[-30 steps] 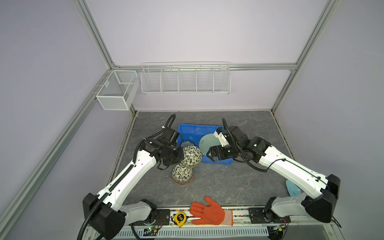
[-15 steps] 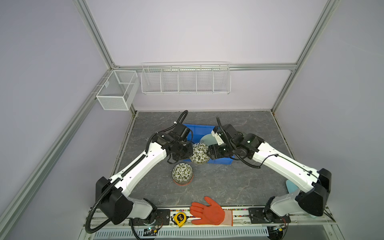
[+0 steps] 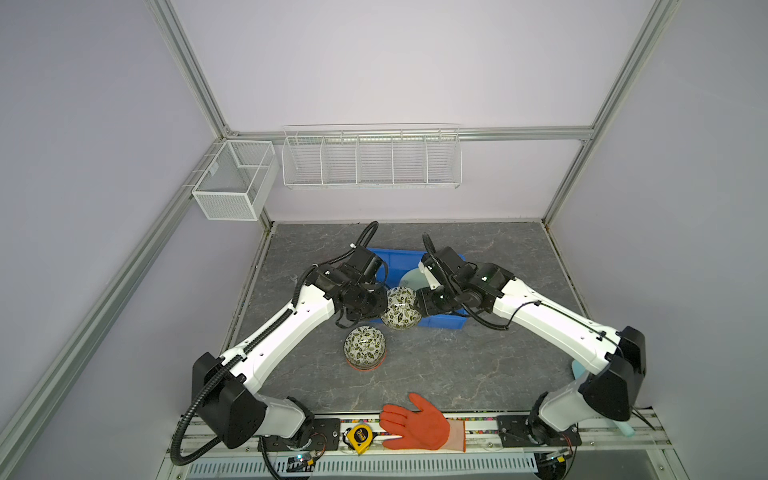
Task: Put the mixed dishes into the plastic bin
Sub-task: 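Grasp the leaf-pattern bowl rim with the right gripper beside the left gripper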
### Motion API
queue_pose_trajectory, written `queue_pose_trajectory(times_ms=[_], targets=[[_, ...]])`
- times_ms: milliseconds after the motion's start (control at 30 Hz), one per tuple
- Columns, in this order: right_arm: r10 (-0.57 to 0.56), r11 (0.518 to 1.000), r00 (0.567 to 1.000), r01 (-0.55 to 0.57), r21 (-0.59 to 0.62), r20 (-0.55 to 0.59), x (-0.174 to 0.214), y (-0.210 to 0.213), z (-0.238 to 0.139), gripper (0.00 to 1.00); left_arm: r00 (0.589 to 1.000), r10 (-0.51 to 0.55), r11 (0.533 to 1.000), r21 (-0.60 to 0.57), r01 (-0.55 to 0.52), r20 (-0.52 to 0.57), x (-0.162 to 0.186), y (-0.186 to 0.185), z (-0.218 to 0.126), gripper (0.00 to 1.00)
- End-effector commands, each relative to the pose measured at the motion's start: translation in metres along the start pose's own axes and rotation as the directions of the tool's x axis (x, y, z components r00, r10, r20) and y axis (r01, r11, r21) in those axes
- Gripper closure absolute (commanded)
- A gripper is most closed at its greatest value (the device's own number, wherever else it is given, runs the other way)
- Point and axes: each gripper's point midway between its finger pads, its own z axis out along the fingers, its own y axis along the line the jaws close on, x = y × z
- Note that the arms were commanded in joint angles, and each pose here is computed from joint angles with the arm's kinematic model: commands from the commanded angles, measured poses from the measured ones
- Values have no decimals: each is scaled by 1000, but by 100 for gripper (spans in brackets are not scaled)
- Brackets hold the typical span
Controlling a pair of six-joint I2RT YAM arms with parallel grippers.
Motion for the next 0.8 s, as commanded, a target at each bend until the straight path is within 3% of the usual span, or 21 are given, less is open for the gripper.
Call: queue_pose_trajectory(times_ms=[0,300,767], targets=[[6,1000,1000,-6,-10,5,-4,5,1,51,999,9,998,55,-12,49,-11,-17,-10,100],[23,1000,1000,-22,-2,20,-8,4,7,60,999,9,999,51,-11,41,-8,-14,-5,100],[27,1000,999,-27,-6,26,-13,7,13,84,999,3,999,52,-5,36,-5,-11,-2,100]])
